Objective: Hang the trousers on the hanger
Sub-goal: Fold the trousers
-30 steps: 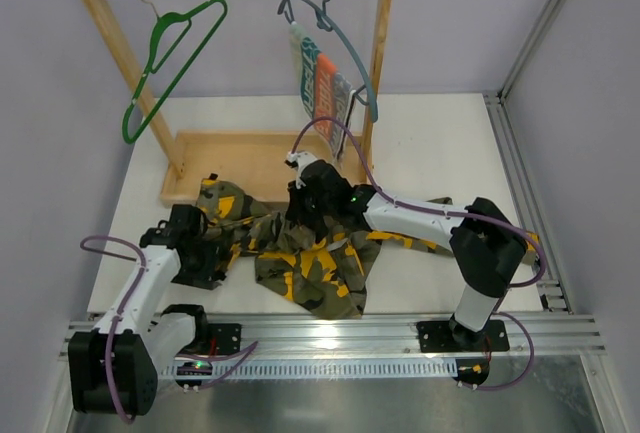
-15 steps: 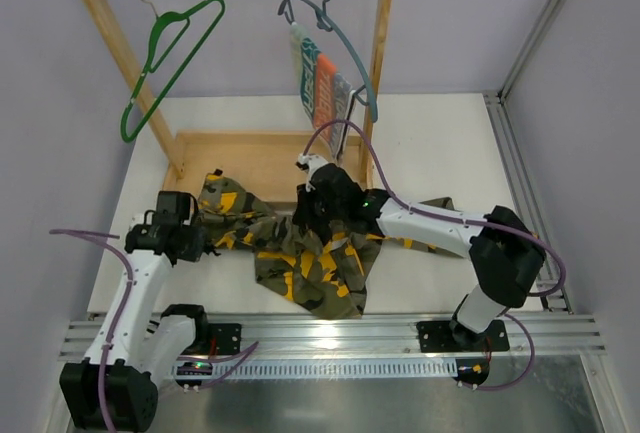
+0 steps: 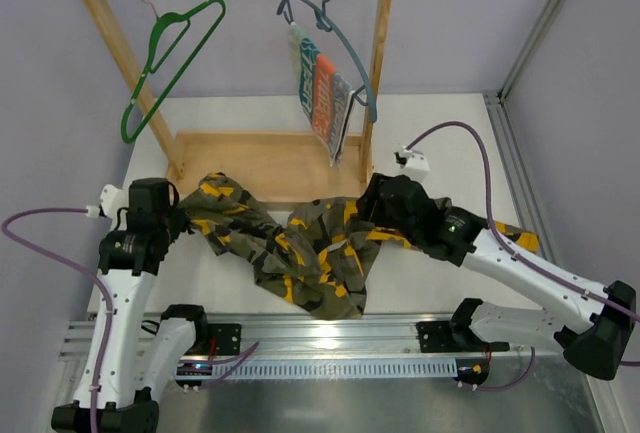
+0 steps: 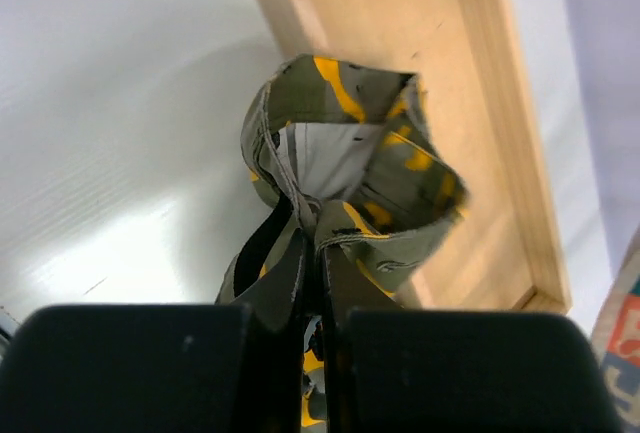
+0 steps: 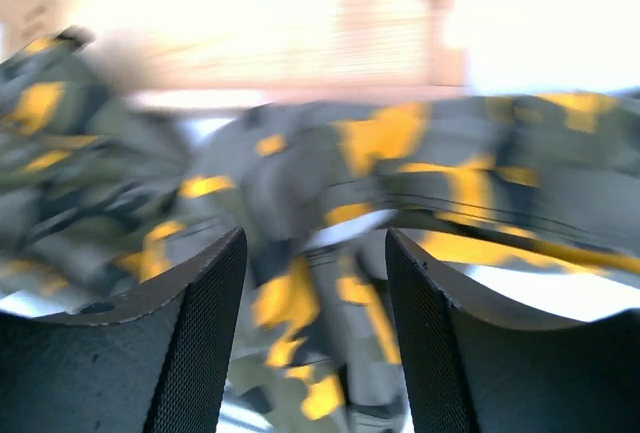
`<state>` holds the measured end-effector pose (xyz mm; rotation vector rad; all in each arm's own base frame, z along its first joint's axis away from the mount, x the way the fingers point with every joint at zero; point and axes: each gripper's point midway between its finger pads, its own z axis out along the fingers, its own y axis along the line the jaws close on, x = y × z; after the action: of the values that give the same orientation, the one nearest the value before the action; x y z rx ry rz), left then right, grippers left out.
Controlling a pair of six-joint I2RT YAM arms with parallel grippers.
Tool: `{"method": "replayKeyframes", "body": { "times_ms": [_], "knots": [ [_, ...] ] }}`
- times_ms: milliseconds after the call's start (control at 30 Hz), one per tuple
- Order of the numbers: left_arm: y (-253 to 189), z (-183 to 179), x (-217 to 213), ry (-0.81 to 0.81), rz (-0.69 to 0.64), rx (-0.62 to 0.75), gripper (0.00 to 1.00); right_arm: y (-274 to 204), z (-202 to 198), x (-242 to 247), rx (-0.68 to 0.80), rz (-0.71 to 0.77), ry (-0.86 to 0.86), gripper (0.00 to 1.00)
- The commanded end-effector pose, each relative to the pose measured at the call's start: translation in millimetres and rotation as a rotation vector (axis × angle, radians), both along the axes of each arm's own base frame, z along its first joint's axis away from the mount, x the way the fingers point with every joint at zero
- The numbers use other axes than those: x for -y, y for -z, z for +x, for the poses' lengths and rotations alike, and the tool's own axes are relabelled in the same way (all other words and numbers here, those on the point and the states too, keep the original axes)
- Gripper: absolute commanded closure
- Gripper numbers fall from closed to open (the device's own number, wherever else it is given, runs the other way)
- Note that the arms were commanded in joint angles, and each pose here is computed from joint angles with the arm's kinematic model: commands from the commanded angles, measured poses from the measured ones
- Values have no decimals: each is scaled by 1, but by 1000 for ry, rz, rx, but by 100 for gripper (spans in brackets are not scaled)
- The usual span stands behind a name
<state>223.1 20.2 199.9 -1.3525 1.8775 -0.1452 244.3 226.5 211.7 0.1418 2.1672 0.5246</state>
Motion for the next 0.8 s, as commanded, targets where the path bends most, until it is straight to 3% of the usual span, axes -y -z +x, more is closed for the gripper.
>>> {"method": "replayKeyframes", "body": {
  "times_ms": [0, 333, 767],
  "knots": [
    [-55, -2, -31, -97, 148, 98, 100, 24, 5, 75, -37, -96, 337, 39],
    [-116, -17, -67, -223, 324, 181, 100, 47, 8, 230, -160, -153, 922, 39],
    [-102, -3, -60, -186, 302, 156, 100, 115, -4, 274, -328, -144, 1101, 39]
  ]
}}
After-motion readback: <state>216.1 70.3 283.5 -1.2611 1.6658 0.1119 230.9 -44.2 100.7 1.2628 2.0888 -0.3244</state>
